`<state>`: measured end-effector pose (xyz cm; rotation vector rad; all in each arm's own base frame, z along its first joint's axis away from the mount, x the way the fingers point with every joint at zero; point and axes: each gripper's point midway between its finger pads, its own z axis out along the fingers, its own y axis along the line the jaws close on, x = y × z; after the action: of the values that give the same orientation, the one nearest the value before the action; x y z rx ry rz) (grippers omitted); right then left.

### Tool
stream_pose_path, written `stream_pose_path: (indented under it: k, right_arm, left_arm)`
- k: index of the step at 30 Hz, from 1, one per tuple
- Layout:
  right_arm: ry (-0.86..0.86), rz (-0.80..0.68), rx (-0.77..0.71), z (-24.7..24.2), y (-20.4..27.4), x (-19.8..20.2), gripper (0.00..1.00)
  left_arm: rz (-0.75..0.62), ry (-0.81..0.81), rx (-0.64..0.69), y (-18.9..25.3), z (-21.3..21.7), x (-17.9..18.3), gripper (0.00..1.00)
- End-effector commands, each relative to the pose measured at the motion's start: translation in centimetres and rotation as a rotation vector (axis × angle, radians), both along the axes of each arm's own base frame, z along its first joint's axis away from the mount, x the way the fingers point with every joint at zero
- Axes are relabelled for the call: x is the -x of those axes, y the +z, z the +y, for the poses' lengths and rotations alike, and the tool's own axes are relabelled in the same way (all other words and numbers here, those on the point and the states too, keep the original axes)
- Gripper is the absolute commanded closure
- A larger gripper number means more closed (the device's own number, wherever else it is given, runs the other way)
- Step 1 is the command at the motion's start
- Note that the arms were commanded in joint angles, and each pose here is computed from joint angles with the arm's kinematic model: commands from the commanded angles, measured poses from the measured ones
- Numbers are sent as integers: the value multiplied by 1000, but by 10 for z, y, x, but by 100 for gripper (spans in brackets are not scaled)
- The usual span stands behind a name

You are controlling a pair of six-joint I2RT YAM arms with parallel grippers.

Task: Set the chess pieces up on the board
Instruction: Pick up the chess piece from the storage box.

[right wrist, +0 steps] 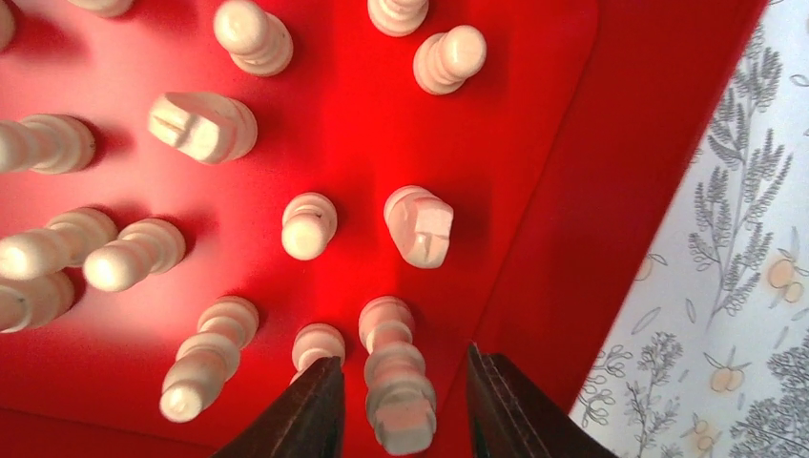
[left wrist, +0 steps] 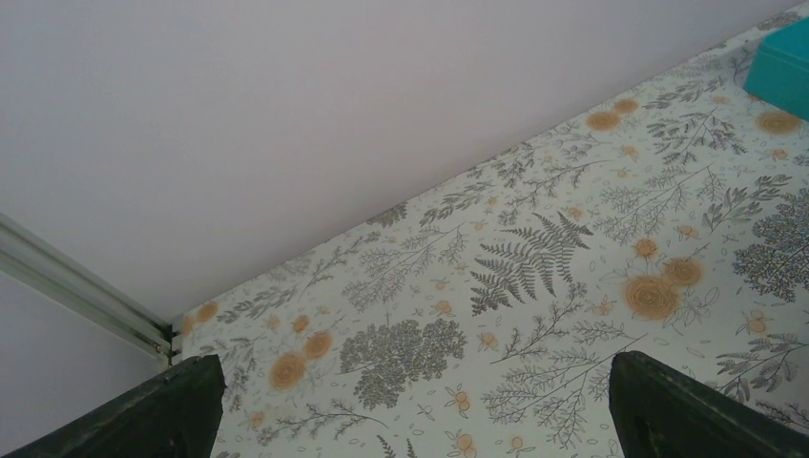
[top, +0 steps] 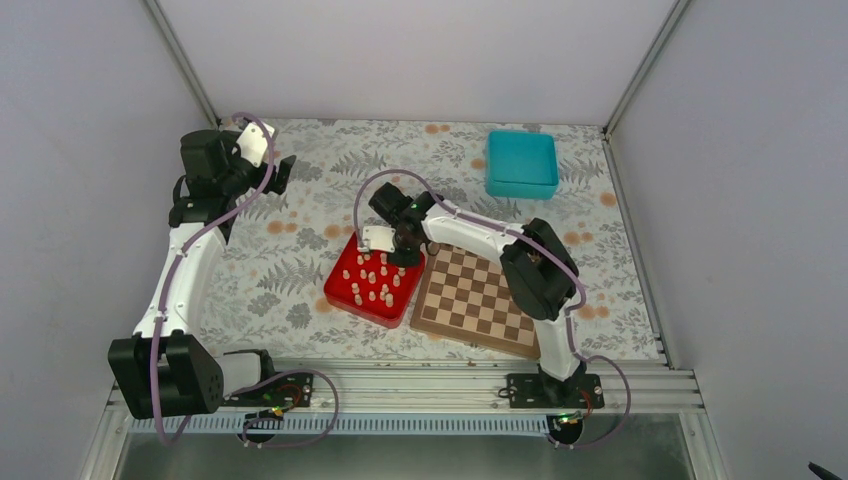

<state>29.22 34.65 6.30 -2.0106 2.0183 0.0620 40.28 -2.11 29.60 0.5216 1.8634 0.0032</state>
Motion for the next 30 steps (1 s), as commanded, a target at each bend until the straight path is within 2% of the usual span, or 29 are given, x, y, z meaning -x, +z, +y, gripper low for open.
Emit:
stream_pose_path:
  k: [1,6,12,19,25,30]
  right_arm:
    - [-30,-19,27,-3,-10,-6,66]
    - [-35,-19,32,-3,-12,-8,71]
    - [-41,-9,36,-5,-11,-8,86]
    - [-27,-1,-100,-3,48,-1,92]
    - [-53,-32,-197,-37,114,9,93]
    - [-149,-38,-118,-97,120,25,94]
  left_arm:
    - [-15,-14,0,0,-1,0,0]
    - [-11,-18,-1,-1,-2,0,0]
    - [-6,-23,-3,-3,-2,1,0]
    - [-18,-20,-3,1,-2,3,0]
    - [-29,-13,-1,9,-1,2,0]
    - [-29,-15,-1,12,-2,4,0]
